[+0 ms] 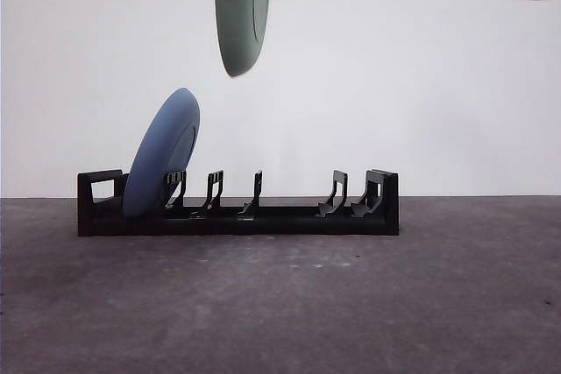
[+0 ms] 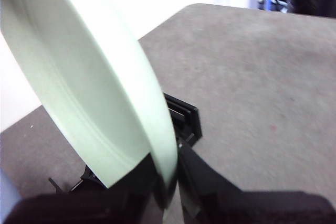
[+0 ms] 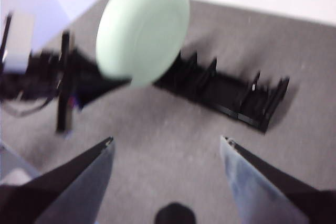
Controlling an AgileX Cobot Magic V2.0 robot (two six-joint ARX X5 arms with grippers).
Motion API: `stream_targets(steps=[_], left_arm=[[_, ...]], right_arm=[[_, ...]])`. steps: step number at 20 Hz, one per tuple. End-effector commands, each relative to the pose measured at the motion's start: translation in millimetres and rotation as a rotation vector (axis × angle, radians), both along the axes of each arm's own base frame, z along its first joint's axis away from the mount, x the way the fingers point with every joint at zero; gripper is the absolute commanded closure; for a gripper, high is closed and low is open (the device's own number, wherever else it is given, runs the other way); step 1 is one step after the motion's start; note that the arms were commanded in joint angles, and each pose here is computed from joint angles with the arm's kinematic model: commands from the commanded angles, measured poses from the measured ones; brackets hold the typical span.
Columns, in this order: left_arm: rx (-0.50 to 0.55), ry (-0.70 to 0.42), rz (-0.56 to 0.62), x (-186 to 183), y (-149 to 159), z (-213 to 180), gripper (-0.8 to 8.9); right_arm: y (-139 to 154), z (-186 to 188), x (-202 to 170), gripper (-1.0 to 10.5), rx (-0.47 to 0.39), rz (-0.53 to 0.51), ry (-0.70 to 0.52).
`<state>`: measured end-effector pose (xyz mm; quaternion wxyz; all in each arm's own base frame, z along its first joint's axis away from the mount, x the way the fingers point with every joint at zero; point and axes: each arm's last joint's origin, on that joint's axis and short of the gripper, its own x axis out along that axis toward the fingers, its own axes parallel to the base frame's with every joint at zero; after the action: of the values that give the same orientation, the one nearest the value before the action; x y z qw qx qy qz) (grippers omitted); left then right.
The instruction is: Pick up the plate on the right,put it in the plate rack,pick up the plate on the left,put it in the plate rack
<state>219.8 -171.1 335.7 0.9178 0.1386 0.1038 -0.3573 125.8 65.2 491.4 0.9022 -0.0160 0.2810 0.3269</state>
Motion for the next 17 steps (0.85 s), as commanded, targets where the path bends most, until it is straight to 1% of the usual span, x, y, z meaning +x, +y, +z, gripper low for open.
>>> stream_targets(steps=[1,9,14,17], left_arm=[[-0.05,0.024,0.034,16.5,-3.6,-8.9,8.22],[-0.104,0.063,0.106,58.7,-14.8,-44.1,8.22],[-0.076,0.104,0.153,81.5,-13.0,-71.4,8.22],[-0.052,0.134,0.158,90.6,-14.3,-87.7,8.22]], right_arm=[[-0.8,-3.5,-2.3,6.0,-0.025,0.007,0.023],[-2.5,-9.8,-6.3,6.0,-0.059,0.008,0.096],[-2.9,-11.0,-7.2,6.0,-0.067,0.01,0.109],[-2.9,-11.1,-7.0,6.0,-0.067,0.011,0.109]])
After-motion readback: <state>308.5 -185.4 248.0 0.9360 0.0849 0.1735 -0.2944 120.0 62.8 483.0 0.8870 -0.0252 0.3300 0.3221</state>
